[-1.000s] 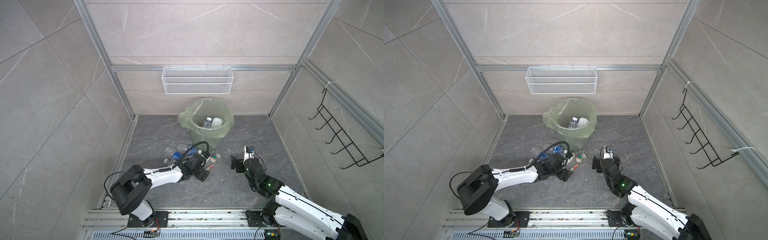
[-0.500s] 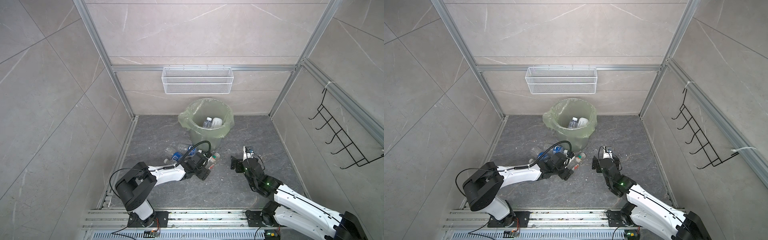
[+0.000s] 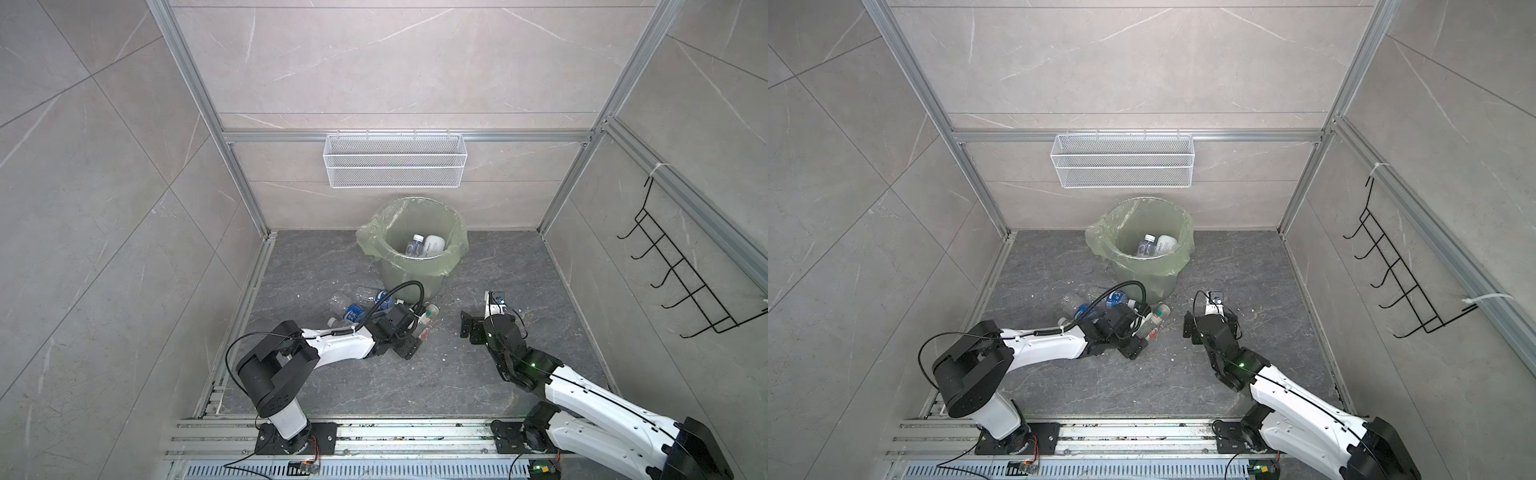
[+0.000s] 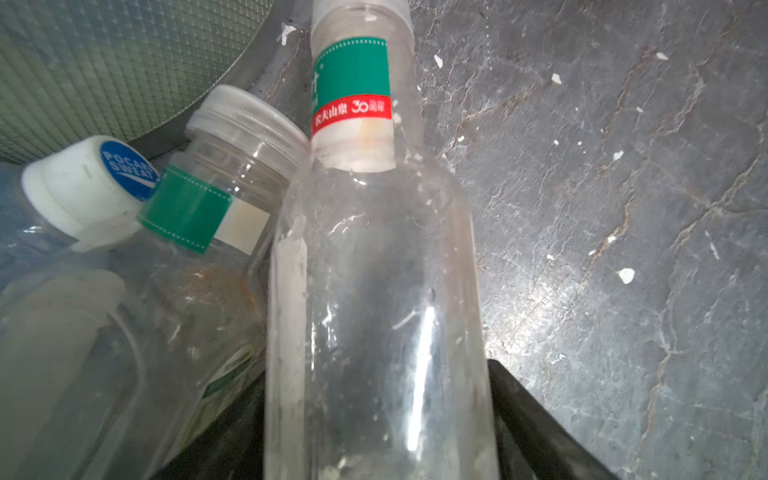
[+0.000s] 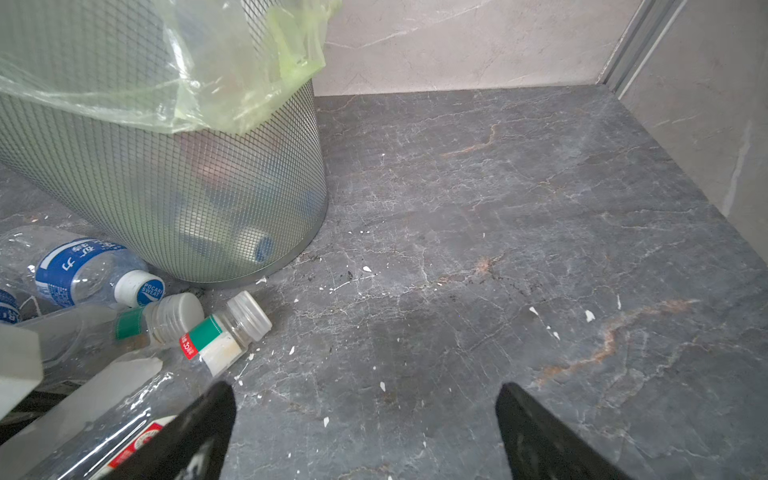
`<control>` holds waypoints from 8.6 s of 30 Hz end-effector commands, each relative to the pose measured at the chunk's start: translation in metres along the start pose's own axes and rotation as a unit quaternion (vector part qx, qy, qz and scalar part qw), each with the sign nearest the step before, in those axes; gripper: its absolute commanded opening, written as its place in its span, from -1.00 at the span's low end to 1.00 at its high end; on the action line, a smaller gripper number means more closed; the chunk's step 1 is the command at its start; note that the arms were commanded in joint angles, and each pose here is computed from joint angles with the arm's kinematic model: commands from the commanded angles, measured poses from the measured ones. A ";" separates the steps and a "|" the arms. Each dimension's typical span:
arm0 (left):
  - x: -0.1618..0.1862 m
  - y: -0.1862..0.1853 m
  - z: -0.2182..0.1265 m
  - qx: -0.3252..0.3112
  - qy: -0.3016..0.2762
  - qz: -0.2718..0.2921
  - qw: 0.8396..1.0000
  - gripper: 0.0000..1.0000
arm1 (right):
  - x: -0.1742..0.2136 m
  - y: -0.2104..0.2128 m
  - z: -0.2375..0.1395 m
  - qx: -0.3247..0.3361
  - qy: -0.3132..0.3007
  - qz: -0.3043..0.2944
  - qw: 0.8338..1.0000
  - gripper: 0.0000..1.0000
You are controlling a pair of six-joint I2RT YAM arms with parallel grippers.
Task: Throw the plastic bottles in the bin
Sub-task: 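Close the left gripper on the green-and-red-labelled clear bottle, then lift the green-labelled bottle with the left gripper and drop it into the bin, then lower the left gripper to the pile while the right gripper reaches toward the blue-labelled bottles, then close the right gripper on the white-capped bottle with dense text label, then lift the text-labelled bottle with the right gripper and carry it over the bin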
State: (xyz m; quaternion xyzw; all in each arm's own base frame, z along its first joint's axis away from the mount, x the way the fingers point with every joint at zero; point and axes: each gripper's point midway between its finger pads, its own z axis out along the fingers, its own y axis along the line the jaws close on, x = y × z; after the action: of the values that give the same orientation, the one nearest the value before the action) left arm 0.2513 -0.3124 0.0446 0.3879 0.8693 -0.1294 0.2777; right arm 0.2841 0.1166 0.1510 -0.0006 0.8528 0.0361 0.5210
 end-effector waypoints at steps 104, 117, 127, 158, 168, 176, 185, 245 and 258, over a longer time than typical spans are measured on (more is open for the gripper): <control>-0.172 0.102 -0.315 -0.095 -0.417 -0.157 0.890 0.99 | -0.019 0.027 -0.012 -0.090 -0.013 0.033 0.995 1.00; -0.095 0.108 -0.251 -0.118 -0.351 -0.192 0.909 0.99 | -0.019 0.052 -0.011 -0.158 -0.027 0.020 0.987 0.99; -0.040 0.121 -0.205 -0.171 -0.300 -0.194 0.918 0.97 | -0.007 0.099 -0.011 -0.247 0.012 -0.022 0.969 0.99; 0.049 0.194 -0.184 -0.303 -0.212 -0.319 0.873 0.91 | 0.070 0.307 0.011 -0.244 0.138 -0.259 0.924 0.99; 0.064 0.206 -0.188 -0.336 -0.202 -0.345 0.853 0.91 | 0.087 0.324 0.026 -0.244 0.160 -0.267 0.918 0.99; 0.066 0.208 -0.188 -0.340 -0.200 -0.353 0.848 0.91 | 0.097 0.334 0.032 -0.250 0.170 -0.271 0.914 0.99; 0.067 0.209 -0.186 -0.337 -0.198 -0.356 0.849 0.91 | 0.093 0.344 0.028 -0.275 0.162 -0.258 0.912 0.99; 0.049 0.194 -0.147 -0.248 -0.179 -0.347 0.887 0.92 | 0.138 0.244 -0.006 -0.226 0.209 -0.291 0.906 0.77; 0.045 0.193 -0.145 -0.239 -0.185 -0.345 0.889 0.92 | 0.139 0.249 0.014 -0.243 0.231 -0.259 0.906 0.51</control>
State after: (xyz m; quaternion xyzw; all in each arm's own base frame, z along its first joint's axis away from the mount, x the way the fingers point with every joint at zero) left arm 0.3041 -0.0877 0.1170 -0.0445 0.8984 -0.0602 0.4328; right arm 0.2243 0.3598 0.0369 -0.3481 0.8868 0.0909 0.2901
